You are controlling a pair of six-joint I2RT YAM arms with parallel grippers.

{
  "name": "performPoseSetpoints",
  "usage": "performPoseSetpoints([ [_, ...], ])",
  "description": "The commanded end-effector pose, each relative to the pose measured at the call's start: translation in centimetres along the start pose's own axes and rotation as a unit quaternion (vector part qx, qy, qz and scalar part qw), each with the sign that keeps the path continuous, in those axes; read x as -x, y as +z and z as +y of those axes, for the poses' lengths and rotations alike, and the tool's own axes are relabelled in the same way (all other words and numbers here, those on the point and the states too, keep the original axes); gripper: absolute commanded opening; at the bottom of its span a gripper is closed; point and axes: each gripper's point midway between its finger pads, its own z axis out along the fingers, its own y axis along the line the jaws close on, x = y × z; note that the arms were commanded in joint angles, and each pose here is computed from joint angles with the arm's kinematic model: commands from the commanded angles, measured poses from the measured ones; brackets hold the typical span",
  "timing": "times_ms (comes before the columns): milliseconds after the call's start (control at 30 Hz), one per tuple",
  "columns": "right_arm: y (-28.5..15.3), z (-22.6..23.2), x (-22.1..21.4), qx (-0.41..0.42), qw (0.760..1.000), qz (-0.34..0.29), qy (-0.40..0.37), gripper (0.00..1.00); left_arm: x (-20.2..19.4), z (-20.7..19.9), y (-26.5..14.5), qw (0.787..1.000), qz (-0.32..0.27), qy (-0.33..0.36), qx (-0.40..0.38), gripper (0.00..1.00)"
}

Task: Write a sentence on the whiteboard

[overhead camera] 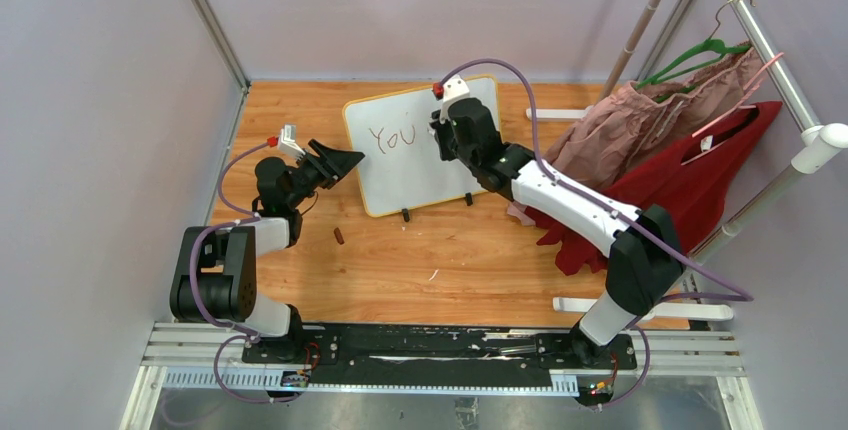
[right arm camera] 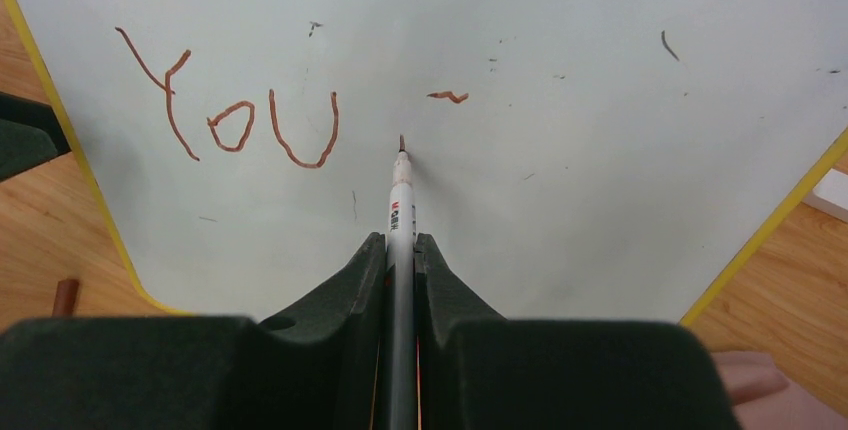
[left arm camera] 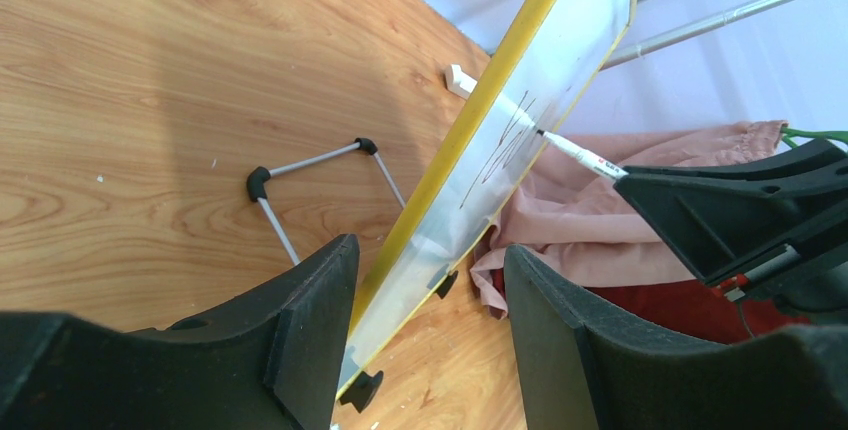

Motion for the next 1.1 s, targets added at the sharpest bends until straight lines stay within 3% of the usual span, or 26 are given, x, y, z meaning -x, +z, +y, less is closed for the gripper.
performPoseSetpoints([
  [0, -0.3, 0.6, -2.0, 0.010, 0.999, 0.028, -0.014, 0.00, 0.9, -1.9, 0.0, 0.999, -0.013, 0.022, -0.030, 0.61],
  [1067, -1.9, -2.8, -1.8, -0.043, 0.999, 0.017, -0.001, 0.00, 1.0, -2.0, 0.0, 0.999, -0.013, 0.021, -0.033, 0.61],
])
